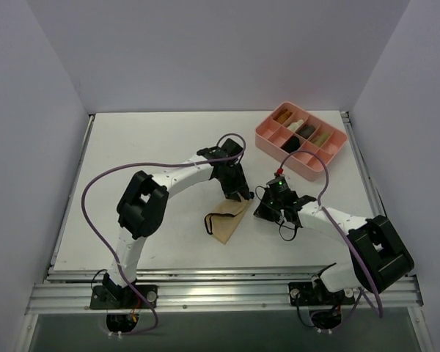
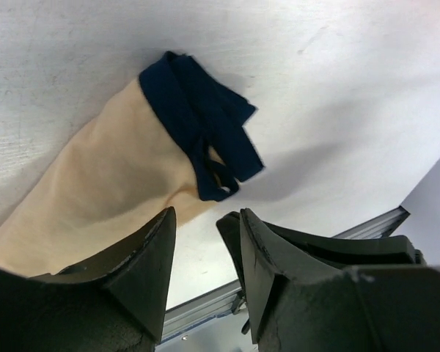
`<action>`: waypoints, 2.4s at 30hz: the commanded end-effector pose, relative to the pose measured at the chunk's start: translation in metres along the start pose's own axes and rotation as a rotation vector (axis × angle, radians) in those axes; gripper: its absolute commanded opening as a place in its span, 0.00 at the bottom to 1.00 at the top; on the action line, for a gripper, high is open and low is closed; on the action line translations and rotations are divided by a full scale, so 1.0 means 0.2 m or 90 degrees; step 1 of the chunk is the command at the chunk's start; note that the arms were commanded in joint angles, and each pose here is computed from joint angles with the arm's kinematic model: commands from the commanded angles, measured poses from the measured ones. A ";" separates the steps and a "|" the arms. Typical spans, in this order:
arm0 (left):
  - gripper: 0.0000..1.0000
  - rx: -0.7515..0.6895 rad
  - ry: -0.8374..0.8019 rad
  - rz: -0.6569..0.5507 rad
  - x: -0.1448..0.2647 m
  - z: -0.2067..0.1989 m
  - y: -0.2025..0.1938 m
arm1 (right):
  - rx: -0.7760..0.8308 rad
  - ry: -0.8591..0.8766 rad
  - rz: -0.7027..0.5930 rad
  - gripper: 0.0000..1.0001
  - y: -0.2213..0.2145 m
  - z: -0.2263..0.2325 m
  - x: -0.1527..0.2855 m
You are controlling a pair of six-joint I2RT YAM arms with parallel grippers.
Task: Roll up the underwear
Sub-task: Fold the underwear
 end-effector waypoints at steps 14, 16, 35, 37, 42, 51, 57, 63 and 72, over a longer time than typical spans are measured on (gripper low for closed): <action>0.49 -0.051 0.025 -0.071 0.44 0.26 0.21 | -0.028 0.055 -0.042 0.35 0.19 0.23 0.02; 0.49 -0.040 0.040 -0.049 0.42 0.35 0.18 | -0.024 0.046 -0.035 0.35 0.20 0.23 -0.01; 0.45 -0.084 -0.035 0.003 0.43 0.41 -0.25 | 0.007 0.004 -0.008 0.22 0.24 0.26 -0.12; 0.44 -0.084 -0.039 0.003 0.41 0.40 -0.29 | 0.005 0.011 -0.012 0.26 0.24 0.27 -0.09; 0.37 -0.087 -0.052 -0.001 0.36 0.36 -0.34 | -0.035 0.045 -0.018 0.35 0.24 0.32 0.01; 0.24 -0.096 -0.029 0.017 0.20 0.36 -0.40 | -0.061 0.037 0.014 0.34 0.10 0.35 -0.03; 0.20 -0.109 -0.011 0.014 0.18 0.37 -0.45 | -0.070 0.024 0.023 0.36 0.02 0.41 -0.05; 0.16 -0.107 0.020 0.008 0.15 0.43 -0.45 | -0.072 -0.021 0.031 0.36 -0.02 0.36 -0.06; 0.12 -0.114 0.045 0.006 0.12 0.47 -0.45 | -0.072 -0.033 0.033 0.36 -0.01 0.35 -0.09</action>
Point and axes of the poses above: each gripper's point midway between its finger pads, its own x axis back along the fingers, its own z axis along the line the jaws close on, y = z × x, the point moved 3 cm from there along x, back along the fingers, and after that the axes turned 2 degrees about -x, right-handed, at the moved point
